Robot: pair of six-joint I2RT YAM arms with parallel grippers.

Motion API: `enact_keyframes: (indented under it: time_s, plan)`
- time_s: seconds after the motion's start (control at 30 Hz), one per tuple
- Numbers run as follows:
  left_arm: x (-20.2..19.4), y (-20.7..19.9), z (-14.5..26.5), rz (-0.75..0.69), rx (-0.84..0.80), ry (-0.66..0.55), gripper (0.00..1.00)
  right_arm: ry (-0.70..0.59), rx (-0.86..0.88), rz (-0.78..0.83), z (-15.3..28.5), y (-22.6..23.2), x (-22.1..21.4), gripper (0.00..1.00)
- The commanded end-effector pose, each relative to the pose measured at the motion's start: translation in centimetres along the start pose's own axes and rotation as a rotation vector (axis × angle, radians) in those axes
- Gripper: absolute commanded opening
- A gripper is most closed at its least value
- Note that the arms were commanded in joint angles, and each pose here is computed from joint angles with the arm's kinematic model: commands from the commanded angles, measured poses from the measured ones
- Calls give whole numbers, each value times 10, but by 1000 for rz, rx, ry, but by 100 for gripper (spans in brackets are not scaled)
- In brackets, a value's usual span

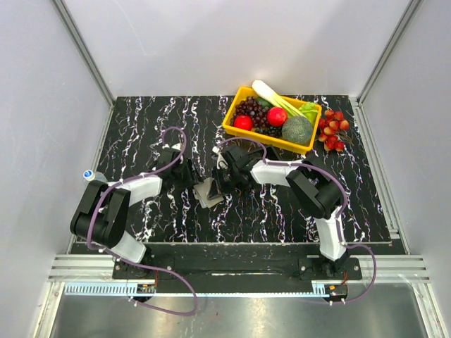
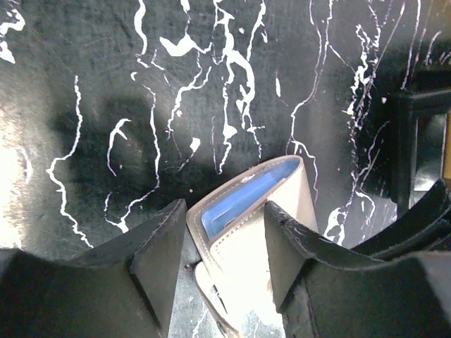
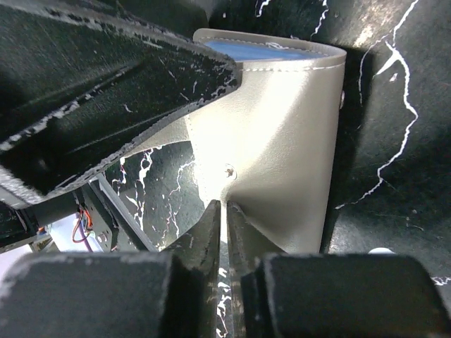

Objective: Put the credit cards into the card holder
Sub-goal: Close the card holder at the center of the board.

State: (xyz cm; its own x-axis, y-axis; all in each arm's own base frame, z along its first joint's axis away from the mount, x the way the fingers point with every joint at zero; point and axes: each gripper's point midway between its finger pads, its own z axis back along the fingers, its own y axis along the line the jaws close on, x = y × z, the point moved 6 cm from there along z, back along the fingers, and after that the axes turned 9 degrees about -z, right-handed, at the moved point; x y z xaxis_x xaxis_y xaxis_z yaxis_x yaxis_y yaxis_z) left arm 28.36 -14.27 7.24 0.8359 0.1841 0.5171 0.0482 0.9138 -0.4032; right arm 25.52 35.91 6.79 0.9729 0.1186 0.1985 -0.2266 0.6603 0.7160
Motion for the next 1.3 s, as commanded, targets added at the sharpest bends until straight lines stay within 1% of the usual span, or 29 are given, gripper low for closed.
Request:
enact_keyframes:
  time_s: [0.0,0.1,0.13,0.23,0.3,0.37,0.47,0.53,0.6,0.73,0.77,0.87,0.93,1.03,1.1,1.13,1.2,1.27]
  plan:
    - [-20,-1,2,-25,-70,56,50,-38,-89,-2,2,-13,8,14]
    - [-23,-3,0,-37,-106,59,38,-18,-100,15,2,-17,5,16]
    - [-26,-2,-1,-31,-107,67,30,-18,-98,26,3,-16,6,17]
    - [-32,-1,-1,-11,-122,74,12,-22,-100,37,5,-13,8,19]
    - [-37,2,0,4,-109,77,5,-24,-90,41,7,-9,9,20]
    - [-43,6,2,22,-89,75,0,-36,-83,52,11,-4,13,23]
    - [-49,12,4,54,-51,70,0,-77,-78,64,26,9,20,28]
    - [-54,16,7,88,-21,59,0,-119,-89,82,43,21,24,35]
    - [-57,18,13,136,5,37,0,-161,-123,68,61,26,23,39]
    - [-69,10,25,212,28,-9,0,-153,-148,-58,77,21,-1,43]
    - [-70,4,27,224,33,-20,0,-142,-150,-105,79,19,-9,43]
    - [-81,-5,32,260,87,-39,0,-120,-157,-177,79,12,-27,43]
    - [-89,-5,33,338,108,-52,0,-107,-166,-224,78,9,-39,44]
    - [-99,-1,34,412,119,-74,0,-94,-197,-268,79,2,-58,44]
    - [-101,2,36,413,118,-90,0,-122,-246,-263,80,-8,-66,45]
    - [-99,0,36,400,97,-112,0,-129,-253,-236,79,-12,-68,45]
    - [-97,1,37,346,94,-125,0,-145,-274,-122,79,-20,-66,45]
    - [-92,0,39,250,92,-132,0,-158,-290,-15,79,-25,-60,46]
